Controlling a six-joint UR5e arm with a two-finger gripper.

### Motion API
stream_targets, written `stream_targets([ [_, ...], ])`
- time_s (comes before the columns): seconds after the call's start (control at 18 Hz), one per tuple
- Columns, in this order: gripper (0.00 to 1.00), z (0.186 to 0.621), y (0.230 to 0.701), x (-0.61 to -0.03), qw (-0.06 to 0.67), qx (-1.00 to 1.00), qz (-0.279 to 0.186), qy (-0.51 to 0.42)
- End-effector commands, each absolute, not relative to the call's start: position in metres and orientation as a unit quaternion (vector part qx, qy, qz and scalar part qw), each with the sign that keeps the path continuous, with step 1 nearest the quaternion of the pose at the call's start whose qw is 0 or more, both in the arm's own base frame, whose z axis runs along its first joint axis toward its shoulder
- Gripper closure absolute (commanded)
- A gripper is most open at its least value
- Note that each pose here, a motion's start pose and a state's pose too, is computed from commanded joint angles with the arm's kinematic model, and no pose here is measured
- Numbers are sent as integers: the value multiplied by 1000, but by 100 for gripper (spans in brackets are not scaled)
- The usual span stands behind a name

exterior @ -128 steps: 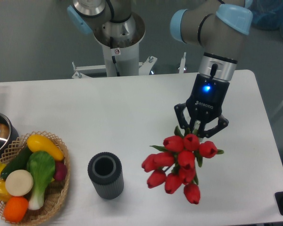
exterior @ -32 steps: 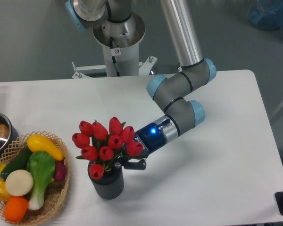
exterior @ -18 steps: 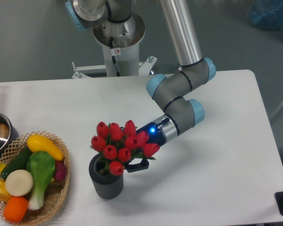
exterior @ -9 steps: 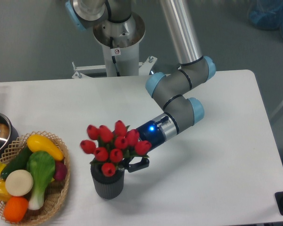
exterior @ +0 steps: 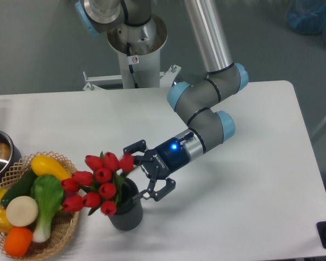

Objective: Insert the flowers into the vase

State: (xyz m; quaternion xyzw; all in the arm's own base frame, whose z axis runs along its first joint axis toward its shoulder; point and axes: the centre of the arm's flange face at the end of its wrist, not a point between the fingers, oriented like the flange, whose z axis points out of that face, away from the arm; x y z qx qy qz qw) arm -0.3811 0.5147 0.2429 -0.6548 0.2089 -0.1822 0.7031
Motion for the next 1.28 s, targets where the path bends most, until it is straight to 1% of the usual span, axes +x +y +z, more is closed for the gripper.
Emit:
stream_targets([
  [0.17, 0, 259, 505, -390, 701, -661, -172, 205],
  [0.28, 0, 270, 495, -401, 680, -687, -159, 201],
  [0.44, 0, 292, 471, -427, 645, -728, -108, 205],
  [0.72, 0, 321, 441, -462, 603, -769, -40, 211],
  [0.89, 0, 338, 422, -478, 506, -834, 24, 217],
  [1.0, 0, 343, 413, -490, 467, -859, 45, 205],
  [1.17, 0, 368, 374, -517, 401, -894, 101, 174],
  [1.28, 0, 376, 339, -544, 356, -914, 133, 144],
])
